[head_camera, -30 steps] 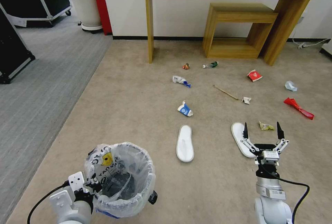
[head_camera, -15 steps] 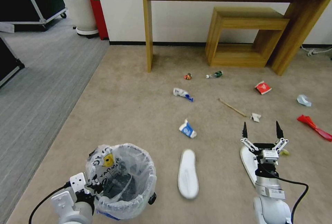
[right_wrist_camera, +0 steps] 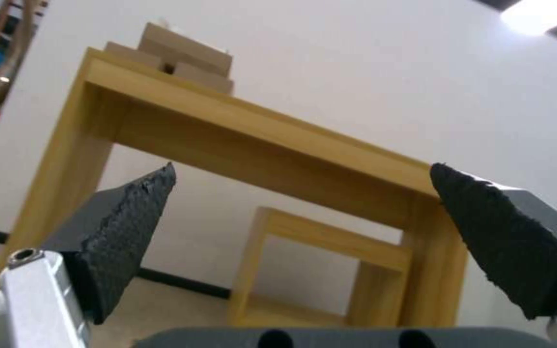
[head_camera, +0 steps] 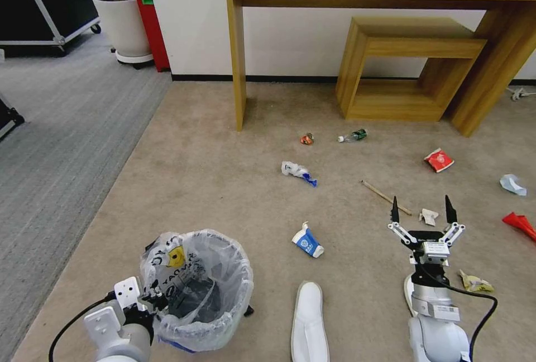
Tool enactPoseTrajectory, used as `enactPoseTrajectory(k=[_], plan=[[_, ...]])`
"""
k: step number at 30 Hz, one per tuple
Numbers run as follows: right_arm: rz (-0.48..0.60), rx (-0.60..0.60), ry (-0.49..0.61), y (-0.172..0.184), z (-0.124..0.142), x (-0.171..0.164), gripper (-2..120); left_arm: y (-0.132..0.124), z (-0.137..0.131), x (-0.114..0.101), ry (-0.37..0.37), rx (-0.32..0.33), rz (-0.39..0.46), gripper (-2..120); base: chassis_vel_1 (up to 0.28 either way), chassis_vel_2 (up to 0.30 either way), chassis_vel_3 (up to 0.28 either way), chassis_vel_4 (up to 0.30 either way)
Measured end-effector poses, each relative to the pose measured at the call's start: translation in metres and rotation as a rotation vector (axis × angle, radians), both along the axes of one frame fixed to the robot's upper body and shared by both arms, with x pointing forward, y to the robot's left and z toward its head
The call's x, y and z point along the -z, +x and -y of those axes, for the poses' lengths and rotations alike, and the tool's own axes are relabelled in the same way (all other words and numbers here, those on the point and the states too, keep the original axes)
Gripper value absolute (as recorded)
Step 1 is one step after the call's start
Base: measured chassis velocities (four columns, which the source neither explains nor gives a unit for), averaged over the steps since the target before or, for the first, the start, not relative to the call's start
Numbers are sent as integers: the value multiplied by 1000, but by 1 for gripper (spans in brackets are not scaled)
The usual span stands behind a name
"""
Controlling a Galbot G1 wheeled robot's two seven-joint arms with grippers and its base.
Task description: Pick up the trash bin and place the garbage on the floor into it.
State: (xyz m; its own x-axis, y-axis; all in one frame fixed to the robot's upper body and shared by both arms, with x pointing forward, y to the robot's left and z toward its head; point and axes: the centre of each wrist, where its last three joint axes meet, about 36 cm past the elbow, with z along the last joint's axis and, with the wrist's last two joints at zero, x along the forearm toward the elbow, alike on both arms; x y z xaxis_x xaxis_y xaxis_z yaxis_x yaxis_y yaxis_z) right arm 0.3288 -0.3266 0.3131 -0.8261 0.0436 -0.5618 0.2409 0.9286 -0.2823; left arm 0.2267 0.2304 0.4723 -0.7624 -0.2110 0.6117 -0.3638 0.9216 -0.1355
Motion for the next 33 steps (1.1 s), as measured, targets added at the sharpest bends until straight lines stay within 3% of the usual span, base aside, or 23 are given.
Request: enactPoseTrajectory(k=[11, 17, 21, 27, 29, 33], plan=[[-72, 213, 8, -3, 11, -13, 100, -2, 1, 1, -1, 3, -7, 0, 10, -8, -8, 7], [-235, 326, 98, -14, 10, -17, 100, -5, 3, 1, -1, 10, -17, 0, 0, 0, 0, 0], [-373, 409, 98, -22, 30, -27, 100, -5, 1, -1, 5, 11, -13, 0, 0, 0, 0, 0], [-522, 374, 145, -30, 57, -31, 100, -5, -1, -4, 7, 14, -7, 0, 0, 0, 0, 0], [-609, 322, 86, -29, 87, -30, 100, -4, -1, -4, 8, 16, -6, 0, 0, 0, 0, 0], [-674, 272, 25, -28, 113, -34, 100, -4, 0, -4, 7, 18, -5, 0, 0, 0, 0, 0]])
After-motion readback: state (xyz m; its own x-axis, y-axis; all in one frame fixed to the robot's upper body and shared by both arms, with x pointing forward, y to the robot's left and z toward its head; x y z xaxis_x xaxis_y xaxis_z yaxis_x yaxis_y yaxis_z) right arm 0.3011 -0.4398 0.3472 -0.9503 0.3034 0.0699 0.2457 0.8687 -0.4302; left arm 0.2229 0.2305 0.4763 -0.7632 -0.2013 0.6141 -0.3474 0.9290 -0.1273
